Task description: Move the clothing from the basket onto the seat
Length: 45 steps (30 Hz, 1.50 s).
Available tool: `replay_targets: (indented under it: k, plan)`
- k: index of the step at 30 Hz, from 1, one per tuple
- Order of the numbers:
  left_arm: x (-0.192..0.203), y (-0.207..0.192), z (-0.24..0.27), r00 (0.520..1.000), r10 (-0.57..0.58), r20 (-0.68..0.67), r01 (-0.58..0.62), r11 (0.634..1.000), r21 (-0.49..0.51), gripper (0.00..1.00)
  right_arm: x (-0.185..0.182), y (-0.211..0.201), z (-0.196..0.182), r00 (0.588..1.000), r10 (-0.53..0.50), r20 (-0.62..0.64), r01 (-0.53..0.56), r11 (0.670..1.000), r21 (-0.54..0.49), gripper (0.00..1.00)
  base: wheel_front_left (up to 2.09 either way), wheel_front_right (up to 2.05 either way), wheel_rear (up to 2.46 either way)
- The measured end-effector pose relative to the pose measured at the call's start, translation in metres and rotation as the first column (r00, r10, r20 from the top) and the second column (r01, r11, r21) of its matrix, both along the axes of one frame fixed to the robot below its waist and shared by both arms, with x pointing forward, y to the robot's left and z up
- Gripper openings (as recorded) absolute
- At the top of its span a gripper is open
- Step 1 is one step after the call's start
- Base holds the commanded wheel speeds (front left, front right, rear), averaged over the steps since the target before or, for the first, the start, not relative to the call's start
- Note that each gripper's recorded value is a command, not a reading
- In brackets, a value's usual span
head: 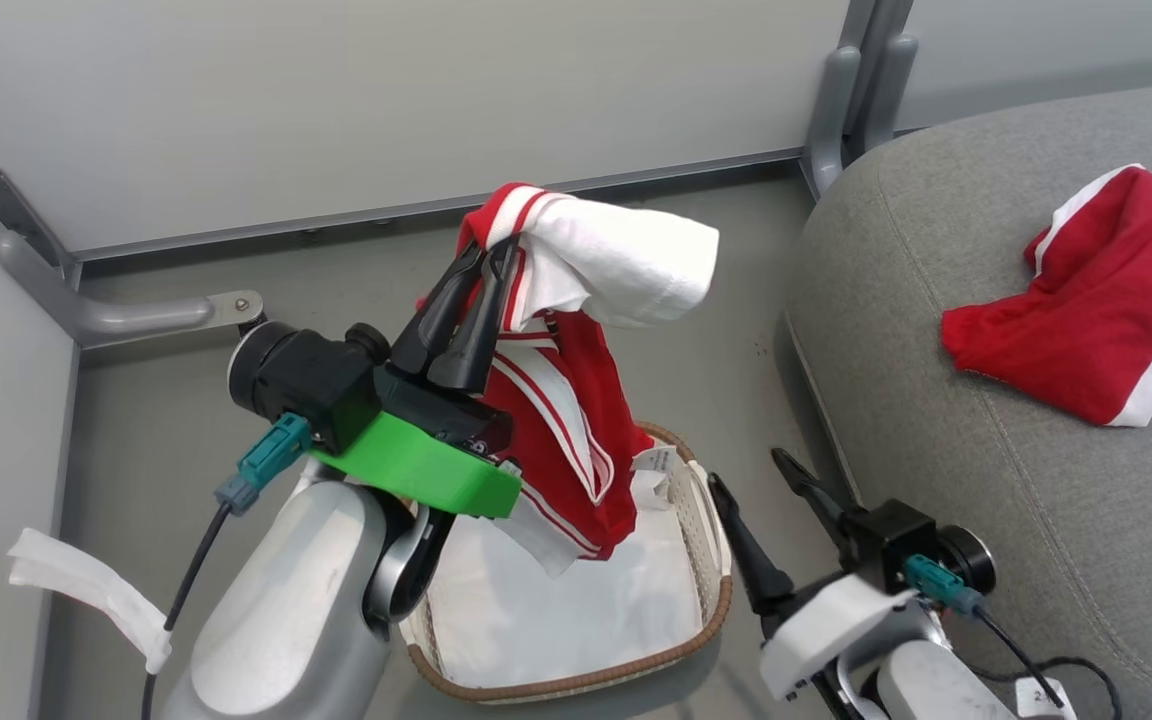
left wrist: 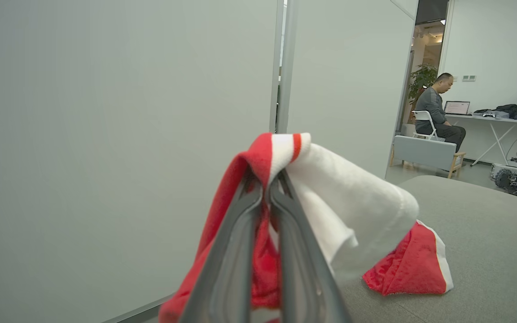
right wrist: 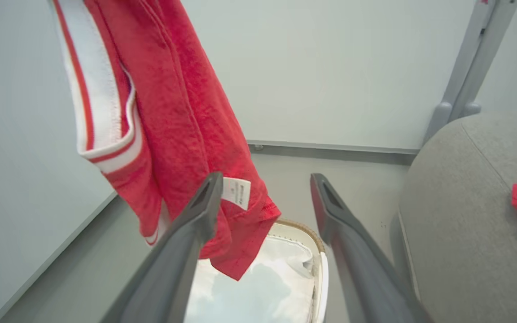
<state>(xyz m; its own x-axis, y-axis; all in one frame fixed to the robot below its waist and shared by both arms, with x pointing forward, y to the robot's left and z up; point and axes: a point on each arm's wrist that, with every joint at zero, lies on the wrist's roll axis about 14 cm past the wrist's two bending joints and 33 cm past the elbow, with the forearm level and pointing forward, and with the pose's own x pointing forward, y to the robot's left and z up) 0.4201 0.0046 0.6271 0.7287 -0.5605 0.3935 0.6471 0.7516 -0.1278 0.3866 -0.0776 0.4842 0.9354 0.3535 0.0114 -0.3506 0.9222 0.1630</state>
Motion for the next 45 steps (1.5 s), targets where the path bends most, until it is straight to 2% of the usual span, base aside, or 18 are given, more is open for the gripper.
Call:
replay_targets:
  k: [4, 10, 21, 28, 30, 36, 40, 41, 42, 43, 45]
  plan:
    - [-0.002, -0.001, -0.002, 1.0, -0.004, -0.004, 0.004, 1.0, 0.001, 0.0, 0.009, 0.035, 0.031, 0.989, 0.11, 0.096, -0.11, 0.994, -0.006, 1.0, 0.0, 0.0, 0.0]
    - [-0.002, 0.0, -0.006, 1.0, -0.007, -0.018, 0.007, 1.0, 0.002, 0.0, 0.018, 0.078, 0.059, 0.951, 0.25, 0.185, -0.246, 0.968, -0.042, 1.0, 0.0, 0.0, 0.0]
    - [-0.004, 0.005, -0.013, 0.999, -0.002, -0.038, 0.002, 1.0, 0.012, 0.0, 0.038, 0.113, 0.061, 0.914, 0.361, 0.186, -0.345, 0.932, -0.11, 1.0, 0.0, 0.0, 0.0]
    - [-0.011, 0.003, -0.015, 0.999, -0.011, -0.049, 0.012, 1.0, 0.014, 0.0, 0.041, 0.13, 0.036, 0.903, 0.415, 0.113, -0.397, 0.905, -0.156, 1.0, 0.0, 0.0, 0.0]
    - [-0.012, 0.004, -0.015, 0.999, -0.008, -0.05, 0.009, 1.0, 0.014, 0.0, 0.038, 0.134, 0.026, 0.901, 0.428, 0.076, -0.414, 0.898, -0.151, 0.0, 0.0, 0.0, 0.0]
    - [-0.012, 0.011, -0.013, 0.999, 0.012, -0.048, -0.012, 1.0, 0.017, 0.0, 0.038, 0.134, 0.022, 0.904, 0.425, 0.054, -0.415, 0.899, -0.141, 0.0, 0.0, 0.0, 0.0]
    - [-0.007, 0.013, -0.018, 0.998, 0.02, -0.058, -0.018, 1.0, 0.025, 0.0, 0.042, 0.121, 0.019, 0.922, 0.386, 0.044, -0.378, 0.917, -0.128, 0.0, 0.0, 0.0, 0.0]
    - [-0.006, 0.013, -0.022, 0.998, 0.019, -0.068, -0.017, 0.999, 0.027, 0.09, 0.042, 0.116, 0.018, 0.927, 0.372, 0.041, -0.365, 0.923, -0.123, 0.0, 0.0, 0.0, 0.0]
    - [-0.005, 0.011, -0.024, 0.997, 0.015, -0.074, -0.013, 0.999, 0.03, 0.44, 0.043, 0.112, 0.018, 0.932, 0.359, 0.04, -0.353, 0.928, -0.118, 0.0, 0.0, 0.0, 0.0]
    - [-0.004, 0.009, -0.028, 0.997, 0.01, -0.082, -0.007, 0.999, 0.033, 1.0, 0.045, 0.106, 0.019, 0.939, 0.342, 0.042, -0.336, 0.935, -0.112, 0.0, 0.0, 0.0, 0.0]
    - [0.0, 0.006, -0.032, 0.996, 0.0, -0.091, 0.004, 0.999, 0.039, 1.0, 0.048, 0.095, 0.023, 0.95, 0.306, 0.055, -0.3, 0.949, -0.098, 0.0, 0.0, 0.0, 0.0]
